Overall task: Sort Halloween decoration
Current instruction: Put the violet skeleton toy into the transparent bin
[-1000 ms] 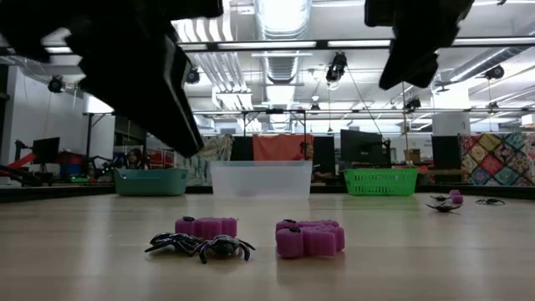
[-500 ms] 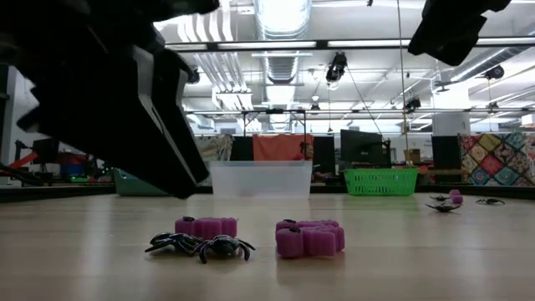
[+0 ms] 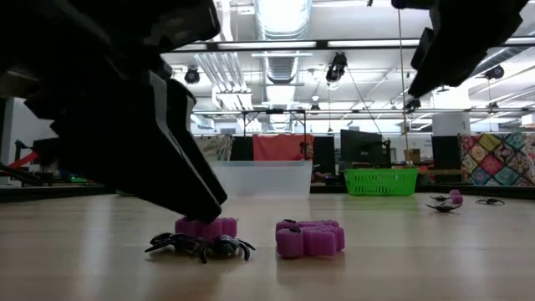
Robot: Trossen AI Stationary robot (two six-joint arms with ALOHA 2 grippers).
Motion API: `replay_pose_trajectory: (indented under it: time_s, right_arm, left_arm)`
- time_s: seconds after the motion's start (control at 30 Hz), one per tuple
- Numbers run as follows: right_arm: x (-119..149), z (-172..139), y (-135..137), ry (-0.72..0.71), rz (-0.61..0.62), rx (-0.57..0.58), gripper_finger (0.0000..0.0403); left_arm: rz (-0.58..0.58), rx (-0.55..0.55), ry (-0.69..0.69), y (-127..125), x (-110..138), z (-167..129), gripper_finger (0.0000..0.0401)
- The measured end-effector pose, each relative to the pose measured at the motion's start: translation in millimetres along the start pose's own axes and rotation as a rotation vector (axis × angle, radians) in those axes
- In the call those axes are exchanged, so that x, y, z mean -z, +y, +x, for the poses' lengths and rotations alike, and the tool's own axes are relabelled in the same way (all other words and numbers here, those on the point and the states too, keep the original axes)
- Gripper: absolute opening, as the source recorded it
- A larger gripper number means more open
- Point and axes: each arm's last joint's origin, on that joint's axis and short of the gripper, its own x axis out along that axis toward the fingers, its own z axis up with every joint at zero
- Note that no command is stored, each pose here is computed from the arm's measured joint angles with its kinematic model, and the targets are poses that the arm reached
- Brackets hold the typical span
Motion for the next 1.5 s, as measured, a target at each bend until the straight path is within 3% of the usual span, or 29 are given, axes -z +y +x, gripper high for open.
replay_pose_trajectory:
  time_s: [0.33,0.73,1.0,1.27,1.5]
  right_arm:
    - [5,20,4,0.028,-0.01,0.024,0.0009]
    - [2,21,5,-0.024,-0.01,0.042,0.0009]
    - [-1,21,6,-0.071,-0.034,0.045,0.0009]
    - [-4,21,7,-0.109,-0.067,0.056,0.0009]
    - [-8,21,5,-0.151,-0.123,0.087,0.0009]
  left_arm:
    - [-0.016,-0.019,0.024,8,11,6,0.0139]
    - [0.037,-0.033,0.028,10,12,6,0.0012]
    - [0.082,-0.064,0.03,19,3,-7,0.0012]
    - [0.14,-0.123,0.004,56,-30,-33,0.0008]
    - [0.201,-0.221,-0.016,130,-69,-43,0.0008]
